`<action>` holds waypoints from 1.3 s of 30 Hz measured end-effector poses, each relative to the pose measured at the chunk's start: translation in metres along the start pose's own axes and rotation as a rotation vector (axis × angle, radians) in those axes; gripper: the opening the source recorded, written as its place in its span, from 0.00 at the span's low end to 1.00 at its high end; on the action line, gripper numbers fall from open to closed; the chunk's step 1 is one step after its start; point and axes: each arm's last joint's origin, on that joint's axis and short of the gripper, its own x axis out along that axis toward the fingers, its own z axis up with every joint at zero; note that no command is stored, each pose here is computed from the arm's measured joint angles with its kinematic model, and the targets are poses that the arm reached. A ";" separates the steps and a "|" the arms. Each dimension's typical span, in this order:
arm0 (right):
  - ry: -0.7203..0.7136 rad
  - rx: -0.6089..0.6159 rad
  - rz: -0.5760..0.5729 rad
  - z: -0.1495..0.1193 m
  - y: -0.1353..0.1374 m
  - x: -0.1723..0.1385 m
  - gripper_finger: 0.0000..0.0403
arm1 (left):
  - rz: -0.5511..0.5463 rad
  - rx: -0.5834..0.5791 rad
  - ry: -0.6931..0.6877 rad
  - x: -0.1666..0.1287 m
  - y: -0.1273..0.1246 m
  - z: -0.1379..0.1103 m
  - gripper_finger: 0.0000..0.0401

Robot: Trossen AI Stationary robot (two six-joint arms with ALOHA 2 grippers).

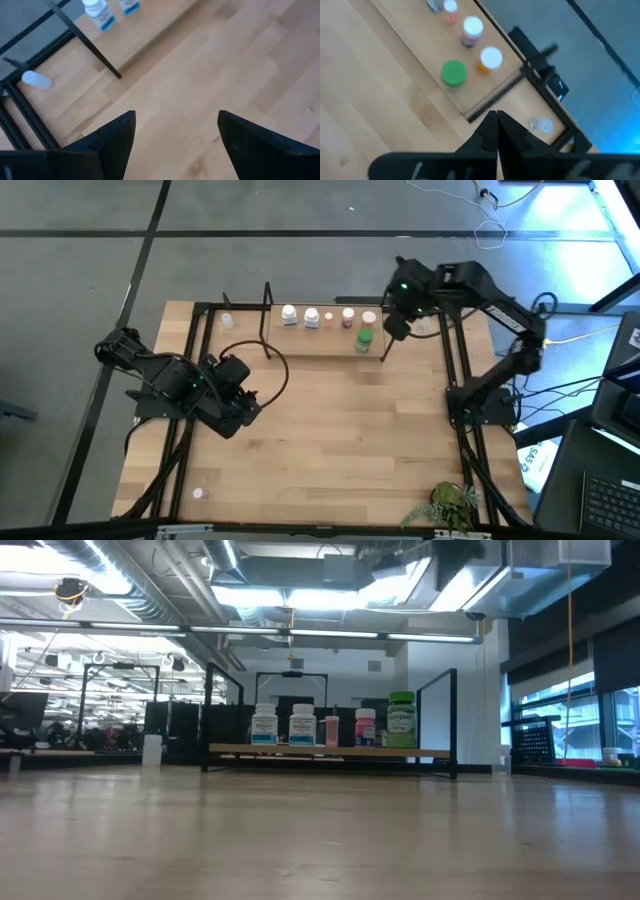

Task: Pick and place medicine bottles onto shelf by color
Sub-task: Put the right transparent pill bottle on the shelf

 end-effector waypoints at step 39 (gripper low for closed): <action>0.333 0.712 -0.079 -0.013 -0.126 0.106 0.52 | 0.230 0.067 0.053 0.046 0.048 0.060 0.69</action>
